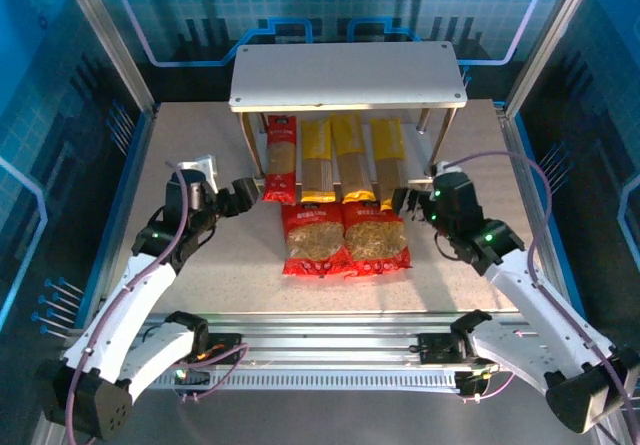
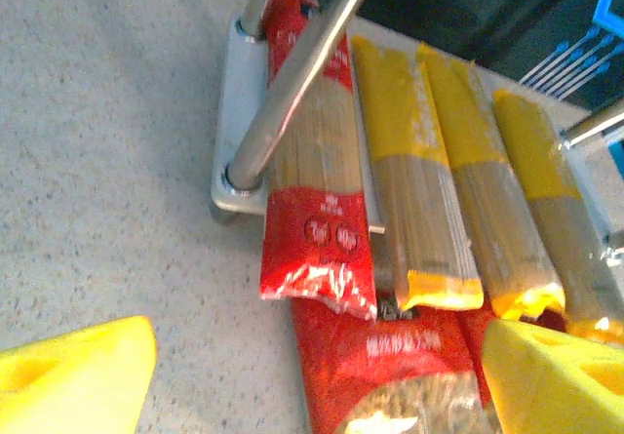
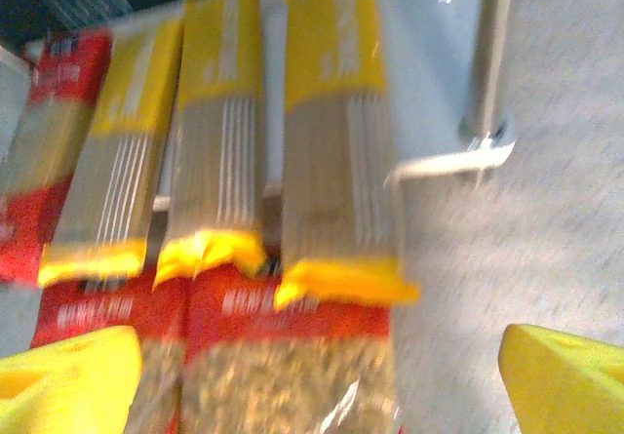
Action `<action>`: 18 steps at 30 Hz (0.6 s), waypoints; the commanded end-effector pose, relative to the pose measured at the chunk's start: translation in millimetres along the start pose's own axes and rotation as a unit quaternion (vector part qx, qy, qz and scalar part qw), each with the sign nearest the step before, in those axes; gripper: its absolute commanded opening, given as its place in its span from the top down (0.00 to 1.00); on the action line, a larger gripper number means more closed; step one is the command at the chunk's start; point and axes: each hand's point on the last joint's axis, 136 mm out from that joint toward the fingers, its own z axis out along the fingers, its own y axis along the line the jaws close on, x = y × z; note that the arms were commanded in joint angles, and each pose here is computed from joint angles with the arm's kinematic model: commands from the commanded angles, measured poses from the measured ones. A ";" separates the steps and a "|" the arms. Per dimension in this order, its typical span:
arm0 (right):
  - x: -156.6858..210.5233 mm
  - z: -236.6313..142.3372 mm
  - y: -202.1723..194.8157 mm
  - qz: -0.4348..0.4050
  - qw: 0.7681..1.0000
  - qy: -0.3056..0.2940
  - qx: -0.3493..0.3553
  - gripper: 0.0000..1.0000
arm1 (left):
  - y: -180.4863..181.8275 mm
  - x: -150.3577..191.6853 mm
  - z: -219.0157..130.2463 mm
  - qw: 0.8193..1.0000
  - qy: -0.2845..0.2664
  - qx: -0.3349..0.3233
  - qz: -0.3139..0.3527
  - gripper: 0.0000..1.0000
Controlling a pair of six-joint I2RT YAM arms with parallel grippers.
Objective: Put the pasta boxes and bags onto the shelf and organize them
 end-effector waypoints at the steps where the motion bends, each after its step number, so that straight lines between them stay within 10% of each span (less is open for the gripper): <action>1: 64.6 6.2 -6.4 0.010 0.995 0.094 0.035 0.04 | 6.7 31.3 2.0 0.998 0.057 -0.008 -0.025 0.10; 18: 112.5 74.8 36.2 -0.060 0.979 0.168 0.095 0.00 | 0.7 45.8 10.0 0.996 0.076 0.020 -0.035 0.10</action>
